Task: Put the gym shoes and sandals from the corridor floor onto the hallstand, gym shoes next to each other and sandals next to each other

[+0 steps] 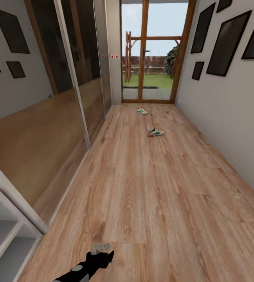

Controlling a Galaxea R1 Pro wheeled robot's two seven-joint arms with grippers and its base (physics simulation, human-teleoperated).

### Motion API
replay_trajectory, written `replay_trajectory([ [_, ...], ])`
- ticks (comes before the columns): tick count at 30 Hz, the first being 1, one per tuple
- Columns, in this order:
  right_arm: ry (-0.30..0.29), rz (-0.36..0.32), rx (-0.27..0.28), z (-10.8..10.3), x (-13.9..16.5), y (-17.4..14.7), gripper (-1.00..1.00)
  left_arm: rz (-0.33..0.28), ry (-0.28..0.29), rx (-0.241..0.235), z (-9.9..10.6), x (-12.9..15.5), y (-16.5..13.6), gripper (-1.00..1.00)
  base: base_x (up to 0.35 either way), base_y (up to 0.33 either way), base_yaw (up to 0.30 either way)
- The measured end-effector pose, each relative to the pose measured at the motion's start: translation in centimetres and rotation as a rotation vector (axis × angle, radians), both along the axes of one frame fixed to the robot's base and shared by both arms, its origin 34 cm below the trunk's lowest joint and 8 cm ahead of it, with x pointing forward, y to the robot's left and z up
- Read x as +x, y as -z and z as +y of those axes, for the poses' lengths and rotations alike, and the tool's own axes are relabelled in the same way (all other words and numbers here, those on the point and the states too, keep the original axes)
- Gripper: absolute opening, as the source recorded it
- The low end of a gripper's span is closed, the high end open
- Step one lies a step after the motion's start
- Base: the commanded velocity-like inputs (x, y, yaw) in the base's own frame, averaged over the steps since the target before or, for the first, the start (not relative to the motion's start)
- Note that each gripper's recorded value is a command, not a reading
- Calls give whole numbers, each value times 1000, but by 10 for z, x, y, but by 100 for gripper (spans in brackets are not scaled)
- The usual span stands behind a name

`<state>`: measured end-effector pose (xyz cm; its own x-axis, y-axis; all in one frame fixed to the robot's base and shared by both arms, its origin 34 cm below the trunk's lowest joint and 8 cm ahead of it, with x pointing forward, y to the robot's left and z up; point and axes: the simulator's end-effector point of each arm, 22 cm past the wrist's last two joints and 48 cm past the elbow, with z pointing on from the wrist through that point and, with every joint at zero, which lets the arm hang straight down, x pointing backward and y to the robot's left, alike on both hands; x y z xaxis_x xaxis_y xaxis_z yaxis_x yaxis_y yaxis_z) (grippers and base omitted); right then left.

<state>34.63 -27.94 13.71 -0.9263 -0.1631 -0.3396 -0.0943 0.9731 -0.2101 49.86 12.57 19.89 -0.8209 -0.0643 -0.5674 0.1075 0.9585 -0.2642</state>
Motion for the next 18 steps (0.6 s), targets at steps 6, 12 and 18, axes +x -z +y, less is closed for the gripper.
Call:
replay_trajectory([
  [6, 0, 0, 0, 0, 0, 0, 100, 0, 0, 0, 0, 0, 0, 100, 348, 81, 0],
  [12, 0, 1, 0, 0, 0, 0, 100, 0, 0, 0, 0, 0, 0, 100, 348, 81, 0],
  [18, 0, 1, 0, 0, -1, 0, 100, 0, 0, 0, 0, 0, 0, 100, 348, 81, 0],
])
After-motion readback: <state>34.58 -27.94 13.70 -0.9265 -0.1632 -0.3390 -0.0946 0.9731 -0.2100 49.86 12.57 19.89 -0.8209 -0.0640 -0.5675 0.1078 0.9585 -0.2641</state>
